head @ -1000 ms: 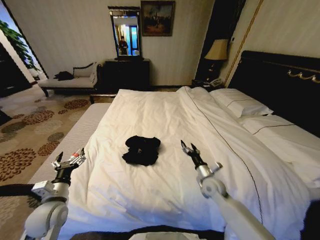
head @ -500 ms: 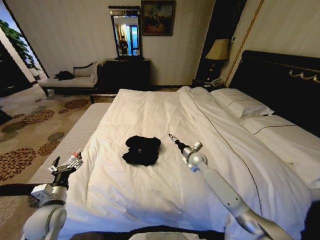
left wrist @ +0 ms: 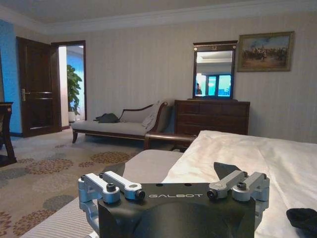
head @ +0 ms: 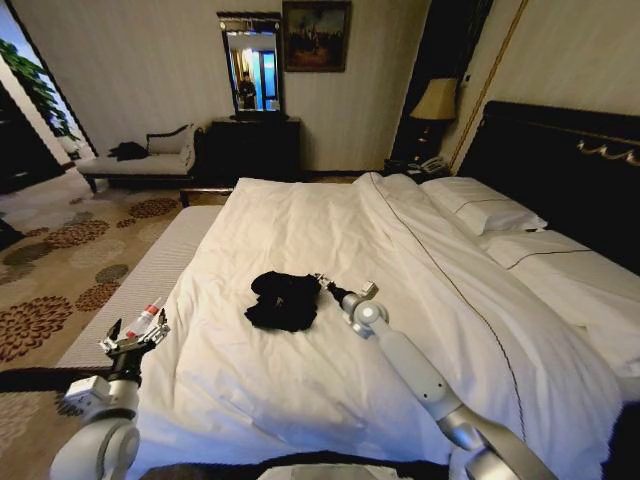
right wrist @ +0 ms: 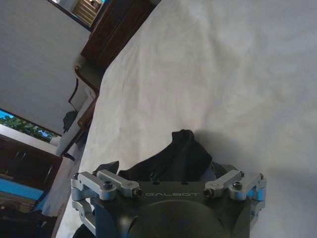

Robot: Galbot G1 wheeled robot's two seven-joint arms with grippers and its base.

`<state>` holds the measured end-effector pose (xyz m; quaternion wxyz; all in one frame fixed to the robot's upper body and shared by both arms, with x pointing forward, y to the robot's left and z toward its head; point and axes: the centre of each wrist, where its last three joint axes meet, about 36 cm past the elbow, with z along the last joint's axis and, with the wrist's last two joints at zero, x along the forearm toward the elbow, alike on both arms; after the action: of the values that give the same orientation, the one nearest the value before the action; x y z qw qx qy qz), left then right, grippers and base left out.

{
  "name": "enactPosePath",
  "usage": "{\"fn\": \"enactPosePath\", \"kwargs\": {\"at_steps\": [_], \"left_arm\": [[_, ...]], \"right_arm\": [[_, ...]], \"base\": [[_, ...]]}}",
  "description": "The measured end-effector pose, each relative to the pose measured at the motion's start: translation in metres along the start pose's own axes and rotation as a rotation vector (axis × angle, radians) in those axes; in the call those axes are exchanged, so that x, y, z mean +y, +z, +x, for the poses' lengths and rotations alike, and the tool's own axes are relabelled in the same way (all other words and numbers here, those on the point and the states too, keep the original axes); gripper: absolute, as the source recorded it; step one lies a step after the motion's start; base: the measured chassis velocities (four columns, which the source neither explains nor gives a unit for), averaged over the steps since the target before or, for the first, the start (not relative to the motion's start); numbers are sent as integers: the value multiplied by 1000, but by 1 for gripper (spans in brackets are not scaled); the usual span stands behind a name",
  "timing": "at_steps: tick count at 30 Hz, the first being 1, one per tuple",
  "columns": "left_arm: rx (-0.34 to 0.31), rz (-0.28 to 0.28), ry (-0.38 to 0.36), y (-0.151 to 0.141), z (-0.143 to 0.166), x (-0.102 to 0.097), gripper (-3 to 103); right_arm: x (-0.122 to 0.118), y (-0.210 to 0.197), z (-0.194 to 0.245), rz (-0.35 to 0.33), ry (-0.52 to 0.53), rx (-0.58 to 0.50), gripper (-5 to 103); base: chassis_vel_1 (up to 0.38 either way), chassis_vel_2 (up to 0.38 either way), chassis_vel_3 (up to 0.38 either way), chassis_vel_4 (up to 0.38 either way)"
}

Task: Fold the clothes on the bed.

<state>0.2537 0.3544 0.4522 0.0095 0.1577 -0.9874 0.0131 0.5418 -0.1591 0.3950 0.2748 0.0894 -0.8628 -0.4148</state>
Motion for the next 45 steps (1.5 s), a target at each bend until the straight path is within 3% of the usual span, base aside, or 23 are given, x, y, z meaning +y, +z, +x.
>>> {"fn": "enactPosePath", "kwargs": {"at_steps": [5, 17, 21, 23, 27, 29, 32, 35, 40, 45], "left_arm": [[0, 4, -10, 1, 2, -1, 100], [-5, 5, -20, 3, -2, 1, 100], [-8, 6, -24, 4, -7, 3, 100], [-11, 8, -25, 4, -9, 3, 100], [-13, 18, -21, 5, -14, -1, 100], [-11, 21, -20, 6, -16, -2, 100], [-7, 23, -21, 8, -18, -2, 100], [-4, 22, -22, 9, -19, -1, 100], [6, 19, -18, 11, -27, 1, 100], [58, 69, -8, 0, -56, 2, 100]], "right_arm": [[-2, 5, -5, 33, 18, 0, 101], [-2, 13, -6, 53, 30, 11, 72], [1, 12, -5, 56, 21, 5, 50], [1, 12, -5, 57, 20, 0, 50], [3, 18, -5, 63, 18, -8, 28], [2, 19, -5, 66, 19, -7, 28], [2, 20, -5, 73, 22, -6, 13], [1, 19, -6, 78, 22, -8, 3], [2, 12, -4, 83, 19, -27, 0], [2, -4, 4, 97, 14, -47, 0]], "base": [[0, 0, 0, 0], [0, 0, 0, 0], [0, 0, 0, 0], [0, 0, 0, 0], [0, 0, 0, 0], [0, 0, 0, 0], [0, 0, 0, 0], [0, 0, 0, 0], [0, 0, 0, 0], [0, 0, 0, 0]]}}
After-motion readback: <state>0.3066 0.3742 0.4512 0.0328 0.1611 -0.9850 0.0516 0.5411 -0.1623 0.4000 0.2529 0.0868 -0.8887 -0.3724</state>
